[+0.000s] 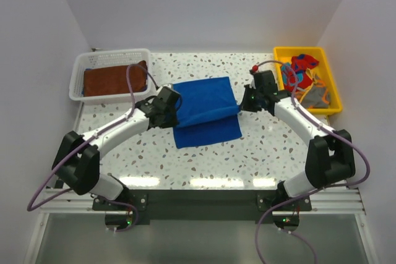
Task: Fold and stack the towels
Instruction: Fold the towel
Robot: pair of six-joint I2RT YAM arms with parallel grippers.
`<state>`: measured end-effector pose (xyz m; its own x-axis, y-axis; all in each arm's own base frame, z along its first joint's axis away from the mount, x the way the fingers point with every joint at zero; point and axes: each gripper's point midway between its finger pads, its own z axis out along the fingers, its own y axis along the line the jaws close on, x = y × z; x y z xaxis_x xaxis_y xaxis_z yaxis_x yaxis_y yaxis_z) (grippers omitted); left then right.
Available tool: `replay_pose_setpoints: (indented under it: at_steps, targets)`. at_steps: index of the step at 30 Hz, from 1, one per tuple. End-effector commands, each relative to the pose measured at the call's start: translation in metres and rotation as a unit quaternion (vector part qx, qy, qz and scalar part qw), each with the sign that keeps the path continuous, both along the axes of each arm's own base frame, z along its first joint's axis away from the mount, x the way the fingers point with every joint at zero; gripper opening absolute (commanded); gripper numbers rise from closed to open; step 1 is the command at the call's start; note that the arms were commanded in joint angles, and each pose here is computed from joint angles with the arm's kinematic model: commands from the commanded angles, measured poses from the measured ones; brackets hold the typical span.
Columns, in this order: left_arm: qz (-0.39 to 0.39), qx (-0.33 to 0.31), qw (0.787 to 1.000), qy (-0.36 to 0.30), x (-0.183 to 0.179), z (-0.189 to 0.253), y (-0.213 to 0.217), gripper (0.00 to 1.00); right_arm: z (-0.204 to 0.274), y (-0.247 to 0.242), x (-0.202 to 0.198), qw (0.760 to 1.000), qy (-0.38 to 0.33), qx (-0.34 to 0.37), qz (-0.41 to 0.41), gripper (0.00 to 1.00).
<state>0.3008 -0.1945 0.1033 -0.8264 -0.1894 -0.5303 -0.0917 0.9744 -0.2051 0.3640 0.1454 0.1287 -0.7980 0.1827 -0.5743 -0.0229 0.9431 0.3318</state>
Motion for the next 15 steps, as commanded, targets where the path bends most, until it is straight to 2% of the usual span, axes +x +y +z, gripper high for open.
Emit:
replay_pose_setpoints:
  at_steps: [1,4,6,15]
  targets:
    - [-0.009,-0.006,0.999,0.045,-0.036,-0.032,0.005,0.00,-0.036,-0.001,-0.036,0.998,0.058,0.007,0.006,0.00]
    - [-0.019,-0.013,0.997,0.072,-0.056,-0.059,0.001,0.00,-0.075,-0.008,-0.061,0.995,0.102,-0.009,0.007,0.00]
    - [-0.021,-0.012,0.996,0.082,-0.066,-0.073,-0.001,0.00,-0.085,-0.009,-0.065,0.994,0.110,-0.010,0.007,0.00]
    - [-0.011,-0.006,0.995,0.095,-0.075,-0.097,0.003,0.00,-0.119,-0.015,-0.079,0.989,0.142,-0.028,0.004,0.00]
